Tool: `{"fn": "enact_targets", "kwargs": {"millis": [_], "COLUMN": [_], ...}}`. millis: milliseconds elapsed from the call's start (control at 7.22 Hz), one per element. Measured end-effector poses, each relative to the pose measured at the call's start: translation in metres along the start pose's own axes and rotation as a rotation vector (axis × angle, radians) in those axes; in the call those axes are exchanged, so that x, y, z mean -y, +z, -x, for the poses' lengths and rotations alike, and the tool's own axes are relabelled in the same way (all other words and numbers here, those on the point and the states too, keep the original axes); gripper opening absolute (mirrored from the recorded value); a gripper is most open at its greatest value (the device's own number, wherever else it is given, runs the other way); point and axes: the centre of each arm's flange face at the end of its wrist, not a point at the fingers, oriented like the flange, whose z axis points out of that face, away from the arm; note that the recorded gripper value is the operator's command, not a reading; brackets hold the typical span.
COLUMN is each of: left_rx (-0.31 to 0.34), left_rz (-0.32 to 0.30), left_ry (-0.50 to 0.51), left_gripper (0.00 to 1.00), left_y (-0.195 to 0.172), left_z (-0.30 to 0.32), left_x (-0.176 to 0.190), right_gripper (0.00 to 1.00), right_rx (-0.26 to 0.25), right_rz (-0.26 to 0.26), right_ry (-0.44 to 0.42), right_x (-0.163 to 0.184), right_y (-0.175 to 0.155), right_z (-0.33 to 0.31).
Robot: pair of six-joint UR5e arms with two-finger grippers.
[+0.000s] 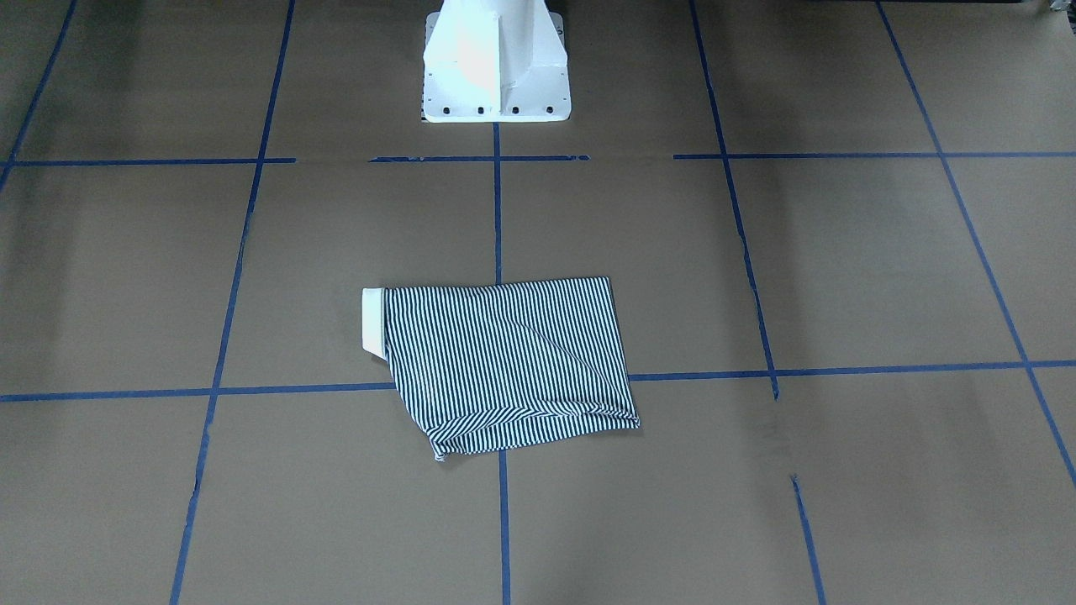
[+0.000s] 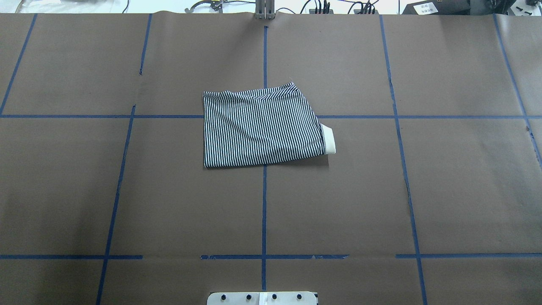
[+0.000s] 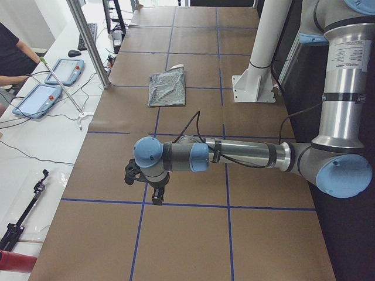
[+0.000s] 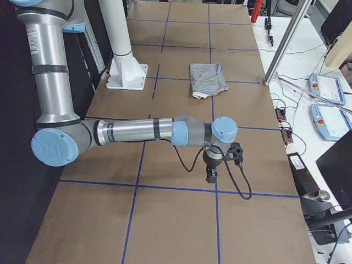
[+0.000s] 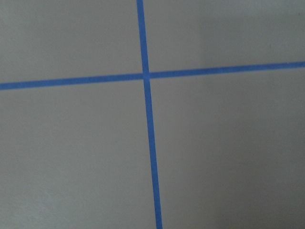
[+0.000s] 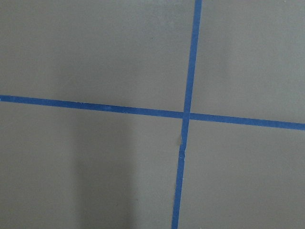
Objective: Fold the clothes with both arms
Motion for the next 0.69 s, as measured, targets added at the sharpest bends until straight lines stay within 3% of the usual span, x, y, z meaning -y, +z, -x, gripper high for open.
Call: {"fn": "enact_targets", "kwargs": {"millis": [692], "left_rx": [0.007], "left_rz": [-0.042], "left_ry": [0.009], "left_gripper": [1.0], "left_y": [-0.0105], "left_z": [0.0071], "left_x": [0.0012], "right_gripper": [1.0], "right_rx": [0.001], "right_rz": [-0.003], "right_ry": [-0.006], "right_x": [0.0024], "right_y": [-0.0044], "right_z": [0.0062]}}
